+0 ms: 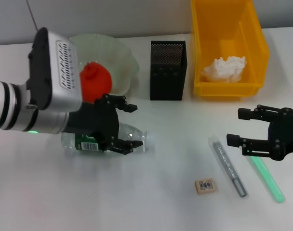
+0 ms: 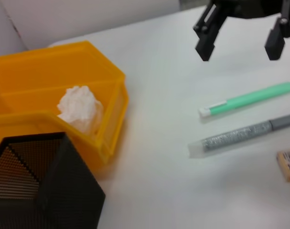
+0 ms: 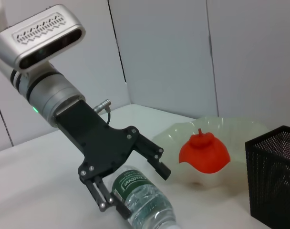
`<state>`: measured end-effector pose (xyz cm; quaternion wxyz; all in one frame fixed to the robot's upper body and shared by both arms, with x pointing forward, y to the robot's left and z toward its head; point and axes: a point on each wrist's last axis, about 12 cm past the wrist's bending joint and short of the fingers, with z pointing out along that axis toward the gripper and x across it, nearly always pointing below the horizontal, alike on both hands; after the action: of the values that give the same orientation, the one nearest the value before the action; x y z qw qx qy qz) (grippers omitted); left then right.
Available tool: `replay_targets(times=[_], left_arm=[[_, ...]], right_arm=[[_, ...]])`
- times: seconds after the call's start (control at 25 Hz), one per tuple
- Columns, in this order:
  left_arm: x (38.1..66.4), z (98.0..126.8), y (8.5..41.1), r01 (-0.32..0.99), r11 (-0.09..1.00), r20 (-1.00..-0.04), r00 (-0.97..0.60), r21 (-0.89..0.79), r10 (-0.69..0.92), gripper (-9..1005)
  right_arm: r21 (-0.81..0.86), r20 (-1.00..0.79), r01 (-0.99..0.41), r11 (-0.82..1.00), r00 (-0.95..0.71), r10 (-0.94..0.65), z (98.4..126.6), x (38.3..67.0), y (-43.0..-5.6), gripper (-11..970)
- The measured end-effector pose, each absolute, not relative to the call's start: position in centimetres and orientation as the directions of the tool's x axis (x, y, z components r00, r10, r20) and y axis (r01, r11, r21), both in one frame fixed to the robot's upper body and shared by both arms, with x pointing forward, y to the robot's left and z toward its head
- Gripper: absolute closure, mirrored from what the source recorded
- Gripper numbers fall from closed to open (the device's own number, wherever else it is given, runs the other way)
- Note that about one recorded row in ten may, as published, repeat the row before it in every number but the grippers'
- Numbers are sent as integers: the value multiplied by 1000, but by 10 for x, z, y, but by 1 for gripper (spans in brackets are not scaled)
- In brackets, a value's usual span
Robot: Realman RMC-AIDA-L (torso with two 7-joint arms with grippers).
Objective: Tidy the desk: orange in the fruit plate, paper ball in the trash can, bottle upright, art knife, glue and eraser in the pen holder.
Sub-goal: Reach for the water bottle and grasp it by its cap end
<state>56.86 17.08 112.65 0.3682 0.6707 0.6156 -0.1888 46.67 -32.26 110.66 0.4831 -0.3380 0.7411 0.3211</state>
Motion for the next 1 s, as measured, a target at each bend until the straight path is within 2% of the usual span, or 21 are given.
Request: replay_targets(times=[0.44,1.0], left_arm=[[564,1118,145,955,-62,-612,235,291,755,222],[566,1114,125,947,-47,-593,237,317,769,224]], right_arm=[[172,-930,-802,572,-323,-173,1105,465,-324,172],[193,-927,-802,565,-339,-164,1101,464,-321,173]])
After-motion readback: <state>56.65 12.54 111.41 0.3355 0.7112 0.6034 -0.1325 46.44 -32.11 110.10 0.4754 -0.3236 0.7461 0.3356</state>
